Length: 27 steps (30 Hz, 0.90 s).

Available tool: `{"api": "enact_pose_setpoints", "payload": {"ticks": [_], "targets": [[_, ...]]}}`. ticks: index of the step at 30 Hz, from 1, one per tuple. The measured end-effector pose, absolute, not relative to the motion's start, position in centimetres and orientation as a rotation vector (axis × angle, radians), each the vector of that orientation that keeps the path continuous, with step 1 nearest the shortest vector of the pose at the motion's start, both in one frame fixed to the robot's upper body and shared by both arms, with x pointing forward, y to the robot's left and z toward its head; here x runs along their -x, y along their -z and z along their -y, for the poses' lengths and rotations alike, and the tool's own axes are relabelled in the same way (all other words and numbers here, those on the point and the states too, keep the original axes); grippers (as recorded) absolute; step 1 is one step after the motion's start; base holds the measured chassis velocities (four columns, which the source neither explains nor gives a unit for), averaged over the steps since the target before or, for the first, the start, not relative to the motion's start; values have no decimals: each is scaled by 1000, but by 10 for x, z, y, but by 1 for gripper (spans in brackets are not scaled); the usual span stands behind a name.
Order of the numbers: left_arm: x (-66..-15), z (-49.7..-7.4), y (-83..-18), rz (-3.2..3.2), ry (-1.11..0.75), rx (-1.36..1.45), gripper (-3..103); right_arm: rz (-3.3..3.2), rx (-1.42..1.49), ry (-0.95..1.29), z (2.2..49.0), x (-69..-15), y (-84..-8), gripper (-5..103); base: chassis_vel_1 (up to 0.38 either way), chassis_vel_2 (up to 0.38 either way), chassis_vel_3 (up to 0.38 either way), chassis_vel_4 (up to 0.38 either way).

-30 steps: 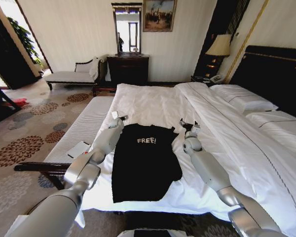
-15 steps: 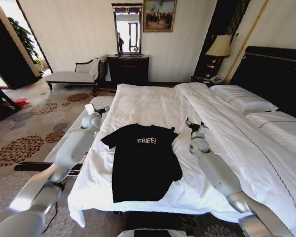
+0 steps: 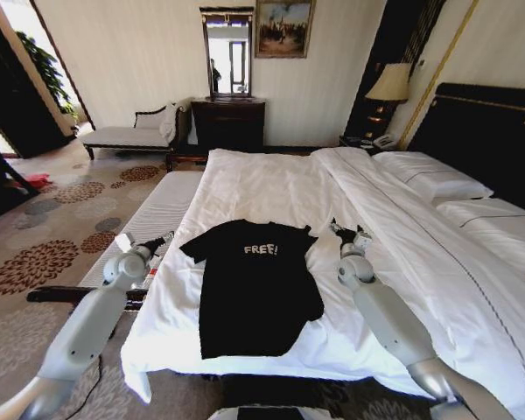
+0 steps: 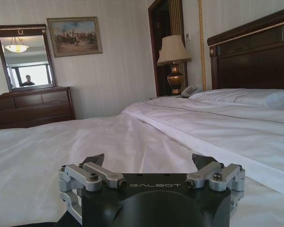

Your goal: Fold the clothes on the bed.

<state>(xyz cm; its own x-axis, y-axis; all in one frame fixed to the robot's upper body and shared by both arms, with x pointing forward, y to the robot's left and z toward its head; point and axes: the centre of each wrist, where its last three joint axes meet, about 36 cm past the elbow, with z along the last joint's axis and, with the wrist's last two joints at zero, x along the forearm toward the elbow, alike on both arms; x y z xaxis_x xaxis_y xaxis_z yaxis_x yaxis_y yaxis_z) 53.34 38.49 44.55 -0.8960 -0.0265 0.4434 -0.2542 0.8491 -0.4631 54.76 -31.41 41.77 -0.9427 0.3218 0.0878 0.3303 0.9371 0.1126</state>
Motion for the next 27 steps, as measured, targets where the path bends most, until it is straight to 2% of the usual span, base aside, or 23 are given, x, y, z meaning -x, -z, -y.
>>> {"api": "enact_pose_setpoints", "payload": {"ticks": [6, 15, 16, 19, 22, 24, 27], "targets": [[-560, -382, -416, 2544, -832, -230, 100, 3015, 521, 181, 311, -544, -415, 100, 0, 0, 0, 0], [-583, -364, -397, 2529, -833, -225, 100, 3000, 546, 170, 315, -548, -410, 100, 0, 0, 0, 0], [-584, -362, -396, 2529, -832, -222, 102, 2998, 547, 171, 314, -549, -409, 100, 0, 0, 0, 0], [-586, -357, -391, 2534, -822, -218, 98, 2996, 549, 171, 313, -552, -407, 100, 0, 0, 0, 0], [-588, -351, -387, 2546, -818, -209, 82, 2997, 548, 173, 310, -557, -407, 100, 0, 0, 0, 0], [-589, -350, -386, 2549, -817, -206, 82, 2998, 546, 175, 310, -558, -407, 100, 0, 0, 0, 0], [-589, -348, -386, 2554, -819, -201, 66, 3000, 543, 177, 308, -561, -408, 100, 0, 0, 0, 0]]}}
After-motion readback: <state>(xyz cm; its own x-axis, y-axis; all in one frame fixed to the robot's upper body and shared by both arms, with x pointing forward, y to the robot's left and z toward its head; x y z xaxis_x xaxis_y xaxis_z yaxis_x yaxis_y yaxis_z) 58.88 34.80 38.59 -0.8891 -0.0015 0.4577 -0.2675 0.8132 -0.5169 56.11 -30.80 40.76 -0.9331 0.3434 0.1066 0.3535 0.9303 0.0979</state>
